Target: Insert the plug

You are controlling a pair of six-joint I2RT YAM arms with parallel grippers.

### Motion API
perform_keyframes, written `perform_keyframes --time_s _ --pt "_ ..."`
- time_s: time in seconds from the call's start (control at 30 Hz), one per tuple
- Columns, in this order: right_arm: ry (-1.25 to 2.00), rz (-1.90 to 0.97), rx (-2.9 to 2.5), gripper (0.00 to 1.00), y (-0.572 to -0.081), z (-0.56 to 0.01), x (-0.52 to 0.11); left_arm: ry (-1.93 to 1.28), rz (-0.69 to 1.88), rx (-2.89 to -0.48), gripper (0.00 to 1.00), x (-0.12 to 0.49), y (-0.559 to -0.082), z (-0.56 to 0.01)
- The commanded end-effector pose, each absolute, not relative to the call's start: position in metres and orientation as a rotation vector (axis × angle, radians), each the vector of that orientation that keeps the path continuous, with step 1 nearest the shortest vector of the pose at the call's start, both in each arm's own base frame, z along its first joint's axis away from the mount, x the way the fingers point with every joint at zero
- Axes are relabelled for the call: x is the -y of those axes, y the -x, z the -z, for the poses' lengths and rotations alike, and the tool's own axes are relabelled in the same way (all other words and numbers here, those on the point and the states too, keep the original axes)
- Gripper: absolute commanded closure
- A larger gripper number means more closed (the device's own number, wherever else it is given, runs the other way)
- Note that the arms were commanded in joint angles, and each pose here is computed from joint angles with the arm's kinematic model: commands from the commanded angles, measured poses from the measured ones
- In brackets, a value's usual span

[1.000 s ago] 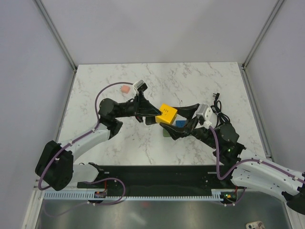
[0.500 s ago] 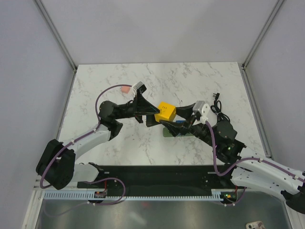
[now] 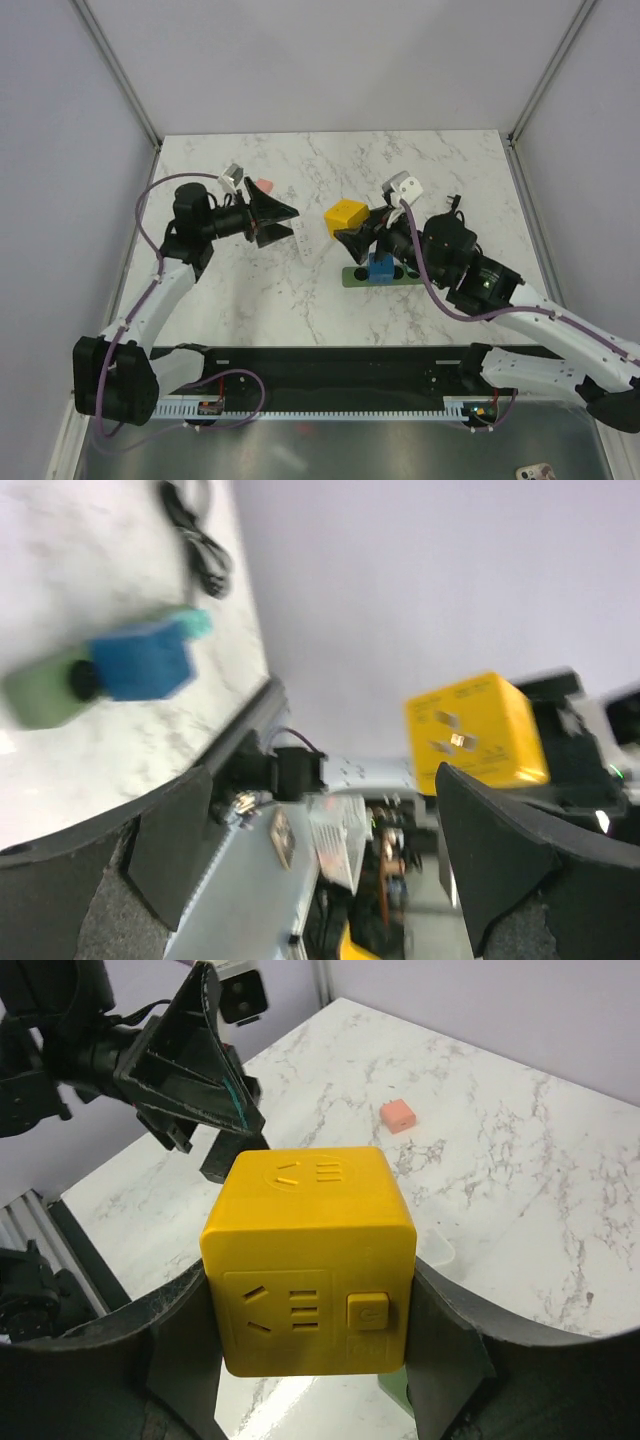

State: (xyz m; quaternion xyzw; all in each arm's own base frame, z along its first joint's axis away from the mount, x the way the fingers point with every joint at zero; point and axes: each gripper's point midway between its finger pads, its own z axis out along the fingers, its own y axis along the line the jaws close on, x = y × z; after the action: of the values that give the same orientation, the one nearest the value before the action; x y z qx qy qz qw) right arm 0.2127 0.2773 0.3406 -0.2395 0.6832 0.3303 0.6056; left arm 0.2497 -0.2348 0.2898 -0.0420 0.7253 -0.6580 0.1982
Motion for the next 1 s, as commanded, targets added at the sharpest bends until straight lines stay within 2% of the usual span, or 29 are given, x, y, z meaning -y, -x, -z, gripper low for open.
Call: perform_keyframes --time_s 0.0,0.03,0.07,0.1,0.13,0.33,0.47,0.53,0.73,0.97 --pt "0.466 -0.660 -1.714 1.00 -0.233 -0.343 -0.273 0.146 1.474 -2.206 0.00 0.193 -0.257 -0.243" --pt "0.484 -0.609 -1.796 1.00 -0.235 -0.327 -0.272 0.081 1.323 -2.222 0.00 0.179 -0.262 -0.230" --pt "0.468 -0.611 -1.806 1.00 -0.238 -0.340 -0.276 0.080 1.211 -2.243 0.00 0.170 -0.264 -0.223" --pt "0.486 -0.576 -1.879 1.00 -0.245 -0.321 -0.286 0.125 1.043 -2.258 0.00 0.153 -0.274 -0.215" --pt "0.489 -0.557 -1.924 1.00 -0.246 -0.321 -0.287 0.121 0.951 -2.311 0.00 0.143 -0.267 -0.203" --pt "0.494 -0.390 -2.184 1.00 -0.270 -0.258 -0.314 0.253 0.508 -2.198 0.00 0.081 -0.262 -0.201" --pt "0.545 -0.327 -2.281 1.00 -0.285 -0.212 -0.340 0.219 0.500 -2.134 0.00 0.078 -0.251 -0.201" --pt "0.550 -0.314 -2.281 1.00 -0.293 -0.208 -0.350 0.185 0.534 -2.070 0.00 0.081 -0.245 -0.211" --pt "0.616 -0.276 -2.396 1.00 -0.307 -0.155 -0.386 0.162 0.546 -2.055 0.00 0.084 -0.241 -0.212" --pt "0.630 -0.197 -2.488 1.00 -0.314 -0.128 -0.391 0.144 0.553 -2.056 0.00 0.087 -0.239 -0.213"
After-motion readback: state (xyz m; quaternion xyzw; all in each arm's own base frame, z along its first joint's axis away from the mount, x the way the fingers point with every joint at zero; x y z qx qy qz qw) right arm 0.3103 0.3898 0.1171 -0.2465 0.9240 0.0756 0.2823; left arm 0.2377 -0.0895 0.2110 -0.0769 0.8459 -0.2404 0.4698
